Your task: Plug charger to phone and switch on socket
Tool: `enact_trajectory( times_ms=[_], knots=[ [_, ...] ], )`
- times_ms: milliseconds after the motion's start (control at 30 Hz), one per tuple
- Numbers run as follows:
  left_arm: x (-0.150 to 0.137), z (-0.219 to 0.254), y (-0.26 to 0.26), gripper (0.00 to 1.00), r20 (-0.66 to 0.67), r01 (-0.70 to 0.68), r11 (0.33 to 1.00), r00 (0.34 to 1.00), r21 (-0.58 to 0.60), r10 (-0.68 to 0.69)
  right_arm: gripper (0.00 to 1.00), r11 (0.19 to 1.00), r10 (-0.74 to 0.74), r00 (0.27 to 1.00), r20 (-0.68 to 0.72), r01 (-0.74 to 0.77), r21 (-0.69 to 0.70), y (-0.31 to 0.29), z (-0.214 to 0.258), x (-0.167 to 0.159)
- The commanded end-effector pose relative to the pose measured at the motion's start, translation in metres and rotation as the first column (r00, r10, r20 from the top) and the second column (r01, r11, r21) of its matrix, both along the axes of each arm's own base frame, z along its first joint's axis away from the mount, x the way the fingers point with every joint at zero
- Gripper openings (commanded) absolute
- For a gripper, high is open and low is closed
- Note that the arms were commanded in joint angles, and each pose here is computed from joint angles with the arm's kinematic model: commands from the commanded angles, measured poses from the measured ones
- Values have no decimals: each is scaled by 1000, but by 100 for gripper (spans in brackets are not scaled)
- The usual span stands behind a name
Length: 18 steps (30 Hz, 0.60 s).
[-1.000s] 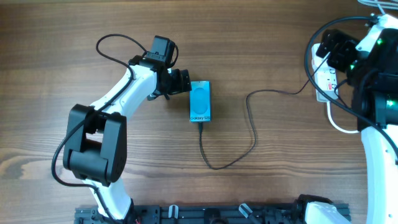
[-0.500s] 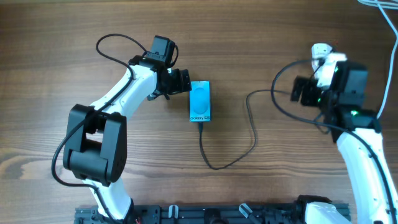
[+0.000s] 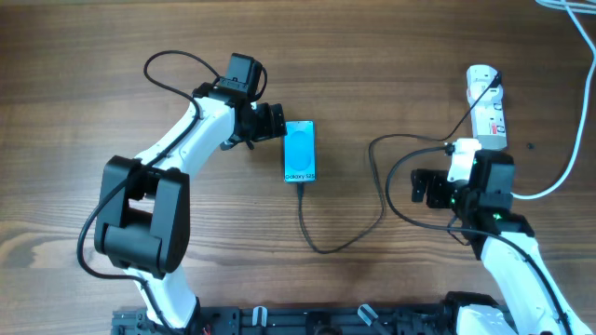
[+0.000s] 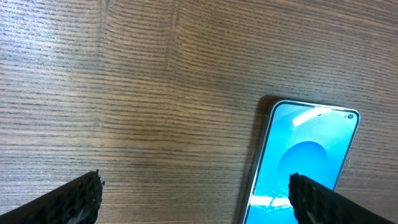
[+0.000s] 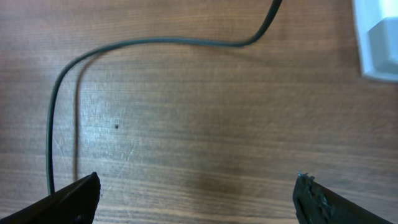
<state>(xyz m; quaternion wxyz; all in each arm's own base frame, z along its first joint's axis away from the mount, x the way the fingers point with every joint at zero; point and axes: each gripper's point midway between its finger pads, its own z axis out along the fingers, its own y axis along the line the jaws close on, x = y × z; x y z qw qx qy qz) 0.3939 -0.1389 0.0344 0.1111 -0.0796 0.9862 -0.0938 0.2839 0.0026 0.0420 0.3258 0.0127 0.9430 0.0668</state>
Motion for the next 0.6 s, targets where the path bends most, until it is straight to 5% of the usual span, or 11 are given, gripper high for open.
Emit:
enact_trajectory(
  times_ms=[0, 567],
  knots=[
    [1, 7, 2, 100, 22, 6, 1000, 1000, 10, -7, 100, 999, 34, 999, 33, -34, 15, 7, 2, 1],
    [1, 7, 2, 100, 22, 6, 1000, 1000, 10, -7, 100, 1000, 30, 980, 196, -30, -1, 10, -24, -32]
  ],
)
